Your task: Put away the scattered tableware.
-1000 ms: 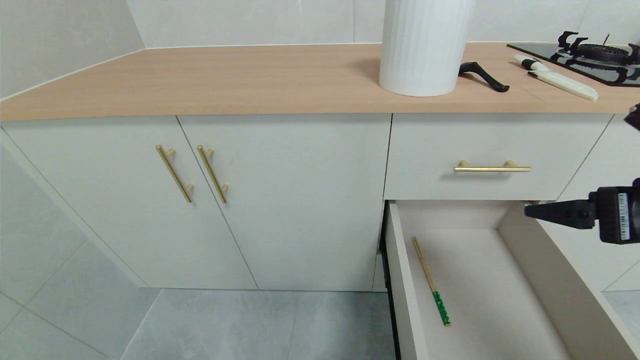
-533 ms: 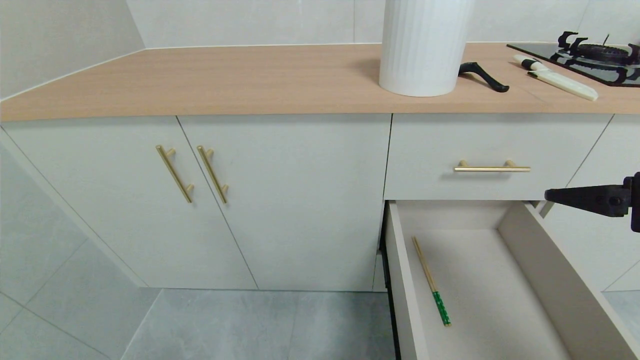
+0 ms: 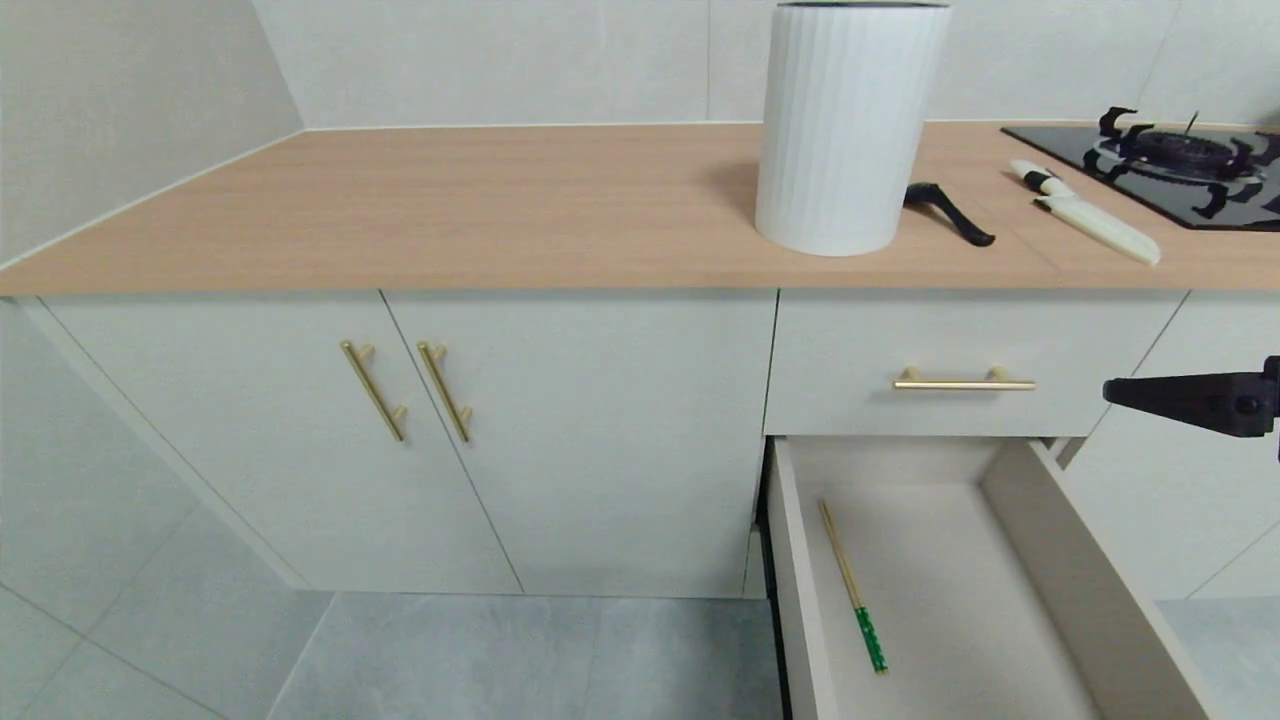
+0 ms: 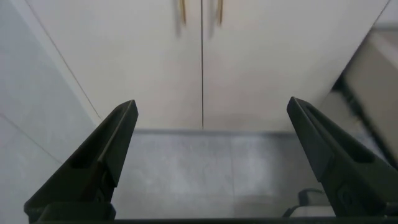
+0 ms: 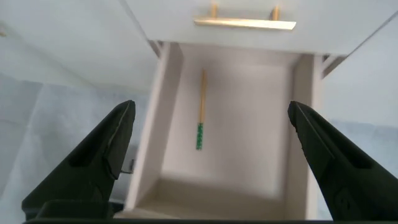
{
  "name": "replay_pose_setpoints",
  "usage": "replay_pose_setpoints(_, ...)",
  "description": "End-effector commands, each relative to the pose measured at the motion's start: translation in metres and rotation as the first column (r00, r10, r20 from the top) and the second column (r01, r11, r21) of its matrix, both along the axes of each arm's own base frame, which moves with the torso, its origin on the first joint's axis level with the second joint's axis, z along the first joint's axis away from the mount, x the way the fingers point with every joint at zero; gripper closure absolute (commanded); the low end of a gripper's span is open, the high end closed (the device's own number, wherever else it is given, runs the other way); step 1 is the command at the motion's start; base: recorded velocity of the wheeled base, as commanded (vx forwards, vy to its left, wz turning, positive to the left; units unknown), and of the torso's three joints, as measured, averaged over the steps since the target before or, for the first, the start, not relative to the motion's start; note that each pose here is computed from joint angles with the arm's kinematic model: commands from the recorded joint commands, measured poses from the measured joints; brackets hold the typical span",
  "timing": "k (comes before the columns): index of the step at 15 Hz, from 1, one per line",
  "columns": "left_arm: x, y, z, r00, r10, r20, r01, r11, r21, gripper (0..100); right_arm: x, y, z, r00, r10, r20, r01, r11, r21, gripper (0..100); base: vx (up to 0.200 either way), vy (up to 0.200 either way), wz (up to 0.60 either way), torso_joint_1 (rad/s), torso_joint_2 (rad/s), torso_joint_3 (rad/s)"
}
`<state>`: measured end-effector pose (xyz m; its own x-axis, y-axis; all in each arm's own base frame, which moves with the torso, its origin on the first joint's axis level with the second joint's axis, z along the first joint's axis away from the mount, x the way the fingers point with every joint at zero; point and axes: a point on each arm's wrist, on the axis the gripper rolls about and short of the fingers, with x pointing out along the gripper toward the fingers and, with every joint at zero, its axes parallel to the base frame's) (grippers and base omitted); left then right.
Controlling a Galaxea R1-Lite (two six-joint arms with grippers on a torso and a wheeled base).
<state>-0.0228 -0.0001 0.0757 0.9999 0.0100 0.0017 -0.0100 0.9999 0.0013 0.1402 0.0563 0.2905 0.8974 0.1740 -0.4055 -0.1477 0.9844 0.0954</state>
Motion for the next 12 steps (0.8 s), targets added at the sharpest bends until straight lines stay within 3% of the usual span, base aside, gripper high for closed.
replay_pose_setpoints(1,0.0,0.0,0.0,1.0,0.001,-0.002,-0.001,1.0,0.0,0,0.001,0.0,-0.001,1.0,0.001,-0.006,-0.001,1.0,-0.006,0,0.0,0.0,0.0,0.036,-0.54,-0.246)
replay_pose_setpoints(3,0.0,0.0,0.0,1.0,0.001,-0.002,-0.001,1.0,0.0,0,0.001,0.001,-0.005,1.0,0.007,-0.014,-0.007,1.0,-0.024,0,0.0,0.0,0.0,0.107,-0.51,-0.254)
replay_pose_setpoints(9,0.0,0.0,0.0,1.0,0.001,-0.002,-0.001,1.0,0.0,0,0.004,0.002,-0.005,1.0,0.01,-0.011,-0.01,1.0,-0.025,0,0.0,0.0,0.0,0.287,-0.47,-0.255)
replay_pose_setpoints(12,0.0,0.0,0.0,1.0,0.001,-0.002,-0.001,1.0,0.0,0,0.055,0.003,-0.003,0.995,0.019,0.098,-0.013,0.998,-0.062,0,0.0,0.0,0.0,0.085,-0.15,-0.082)
